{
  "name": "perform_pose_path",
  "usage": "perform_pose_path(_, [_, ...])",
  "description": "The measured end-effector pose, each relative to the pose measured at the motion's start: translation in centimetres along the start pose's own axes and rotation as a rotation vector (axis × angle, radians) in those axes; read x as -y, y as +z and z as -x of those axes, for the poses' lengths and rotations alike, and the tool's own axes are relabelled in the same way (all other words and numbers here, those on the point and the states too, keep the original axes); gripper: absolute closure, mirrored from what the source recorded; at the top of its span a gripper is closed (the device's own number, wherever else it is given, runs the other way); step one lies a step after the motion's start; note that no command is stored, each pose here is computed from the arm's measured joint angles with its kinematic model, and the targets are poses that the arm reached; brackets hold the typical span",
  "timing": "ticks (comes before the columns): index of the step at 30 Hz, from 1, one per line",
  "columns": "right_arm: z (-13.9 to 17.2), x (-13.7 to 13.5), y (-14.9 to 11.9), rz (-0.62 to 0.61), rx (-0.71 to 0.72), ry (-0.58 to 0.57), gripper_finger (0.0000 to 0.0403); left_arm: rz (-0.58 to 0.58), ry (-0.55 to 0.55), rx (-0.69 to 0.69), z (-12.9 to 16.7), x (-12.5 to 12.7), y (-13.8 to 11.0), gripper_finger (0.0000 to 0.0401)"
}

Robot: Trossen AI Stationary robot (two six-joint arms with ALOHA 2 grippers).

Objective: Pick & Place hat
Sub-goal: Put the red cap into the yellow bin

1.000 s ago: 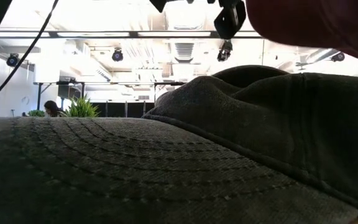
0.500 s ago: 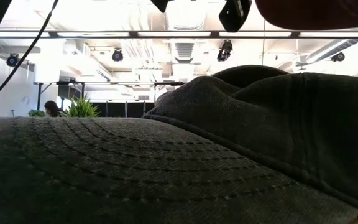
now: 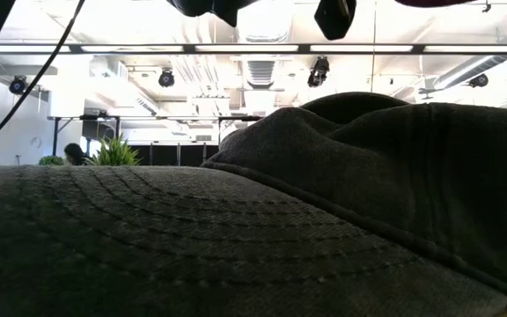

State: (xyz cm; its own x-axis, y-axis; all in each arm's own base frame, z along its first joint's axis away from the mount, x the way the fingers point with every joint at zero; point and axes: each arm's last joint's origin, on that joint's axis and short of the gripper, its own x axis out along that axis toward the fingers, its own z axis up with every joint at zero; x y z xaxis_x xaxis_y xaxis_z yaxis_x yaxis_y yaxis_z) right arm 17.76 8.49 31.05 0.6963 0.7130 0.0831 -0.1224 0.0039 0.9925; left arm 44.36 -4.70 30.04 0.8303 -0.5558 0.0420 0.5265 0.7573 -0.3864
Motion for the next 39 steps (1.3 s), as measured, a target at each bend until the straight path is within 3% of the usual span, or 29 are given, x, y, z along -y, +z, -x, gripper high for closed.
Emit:
perform_pose_path(11, [0.6, -0.5, -0.4, -0.088, -0.042, 0.018, 0.0147, 0.011, -0.014, -0.021, -0.1, 0.1, -0.4, 0.0392])
perform_pose_path(20, [2.4, 1.0, -1.4, -0.204, -0.071, -0.208, 0.0147, 0.018, -0.012, -0.061, 0.1, -0.2, -1.5, 0.0392])
perform_pose_path(29, [3.4, -0.1, -1.7, -0.140, -0.045, -0.140, 0.0147, 0.008, -0.013, -0.047, 0.2, -0.2, -1.8, 0.0391])
perform_pose_path(34, [3.4, 0.9, -1.9, -0.211, -0.117, -0.235, 0.0147, 0.002, -0.037, 0.002, 0.2, 0.0, -1.3, 0.0391])
perform_pose_path(39, [4.1, 1.2, -2.2, -0.217, -0.121, -0.285, 0.0147, 0.038, 0.001, -0.086, 0.2, -0.3, -2.3, 0.0391])
